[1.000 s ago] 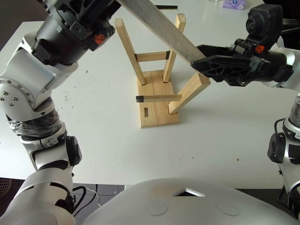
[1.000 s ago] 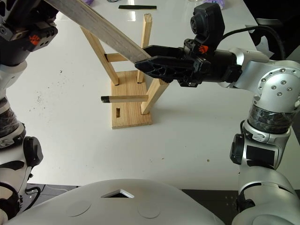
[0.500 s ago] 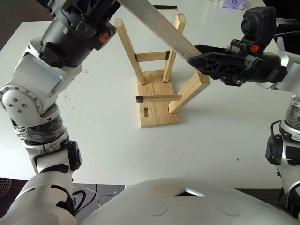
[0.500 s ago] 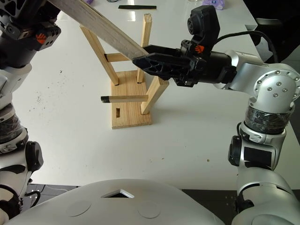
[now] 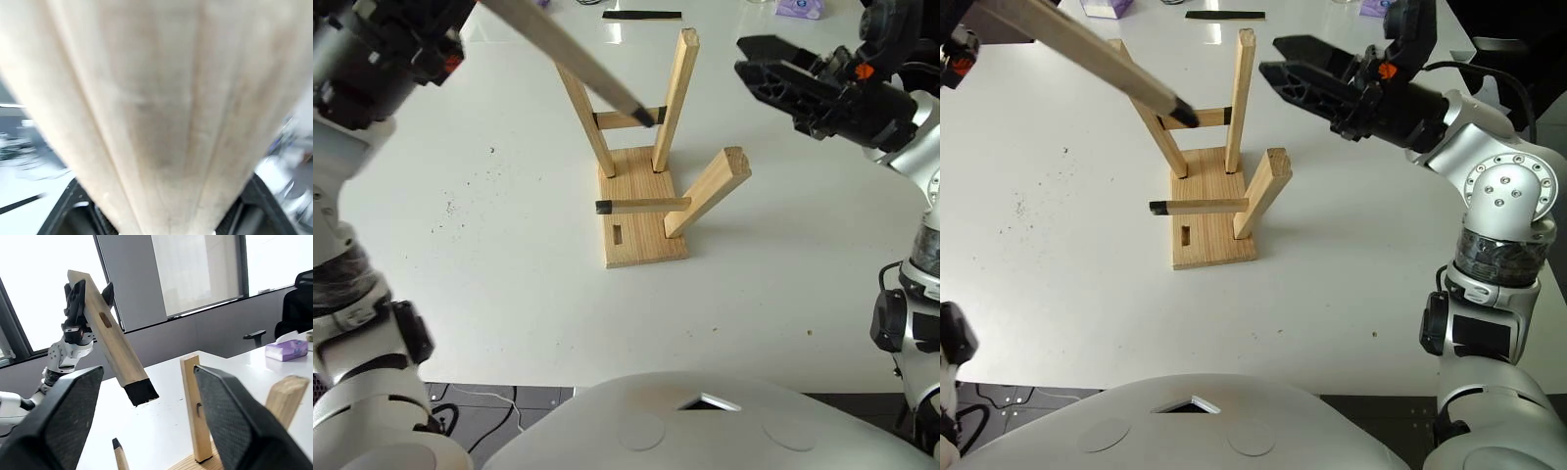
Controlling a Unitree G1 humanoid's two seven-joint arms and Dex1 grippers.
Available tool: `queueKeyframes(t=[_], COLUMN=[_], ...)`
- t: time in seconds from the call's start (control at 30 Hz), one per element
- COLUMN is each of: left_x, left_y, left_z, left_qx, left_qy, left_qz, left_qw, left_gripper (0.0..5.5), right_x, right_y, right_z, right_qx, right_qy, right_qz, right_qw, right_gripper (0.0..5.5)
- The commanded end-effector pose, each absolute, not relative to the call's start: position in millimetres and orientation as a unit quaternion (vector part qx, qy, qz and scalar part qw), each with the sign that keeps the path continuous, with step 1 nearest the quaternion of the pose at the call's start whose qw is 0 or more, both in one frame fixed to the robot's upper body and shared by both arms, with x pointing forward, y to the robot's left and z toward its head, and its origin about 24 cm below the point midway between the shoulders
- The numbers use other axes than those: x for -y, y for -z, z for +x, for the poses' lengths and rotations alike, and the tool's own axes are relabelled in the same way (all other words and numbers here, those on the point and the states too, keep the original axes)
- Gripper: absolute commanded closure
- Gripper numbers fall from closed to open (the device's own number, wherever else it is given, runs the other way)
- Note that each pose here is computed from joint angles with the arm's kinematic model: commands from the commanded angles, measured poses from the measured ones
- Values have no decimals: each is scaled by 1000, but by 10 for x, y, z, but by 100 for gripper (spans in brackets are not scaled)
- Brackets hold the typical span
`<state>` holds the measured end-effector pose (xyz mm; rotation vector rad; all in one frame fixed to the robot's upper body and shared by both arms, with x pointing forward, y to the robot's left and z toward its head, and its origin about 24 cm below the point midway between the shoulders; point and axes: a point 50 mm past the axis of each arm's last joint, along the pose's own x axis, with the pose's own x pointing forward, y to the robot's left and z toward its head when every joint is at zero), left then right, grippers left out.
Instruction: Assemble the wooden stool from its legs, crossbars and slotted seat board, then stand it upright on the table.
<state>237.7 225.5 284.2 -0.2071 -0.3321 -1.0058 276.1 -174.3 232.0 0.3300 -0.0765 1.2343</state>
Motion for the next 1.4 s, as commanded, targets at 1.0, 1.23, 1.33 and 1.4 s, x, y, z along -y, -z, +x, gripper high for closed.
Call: queueKeyframes(t=[1.0, 1.23, 1.33, 1.4], left_x=[-1998, -2082, -2072, -2076], left_y=[-1260, -1238, -1226, -1217], left_z=[1862, 1941, 2002, 2089], left_qx=[-26, -48, -53, -56], left_qy=[534, 540, 555, 563], left_qz=[-25, 4, 13, 27], left_qw=[845, 840, 830, 824], left_gripper=[345, 345, 345, 345], right_x=[1758, 1757, 1771, 1773], right_y=[-2050, -1991, -1992, -1974], right_z=[3189, 3159, 3172, 3175], right_qx=[18, 17, 15, 13], right_qy=[-532, -522, -518, -516], right_qz=[69, 70, 69, 71], right_qw=[844, 850, 853, 854], right_gripper=[210, 210, 210, 210])
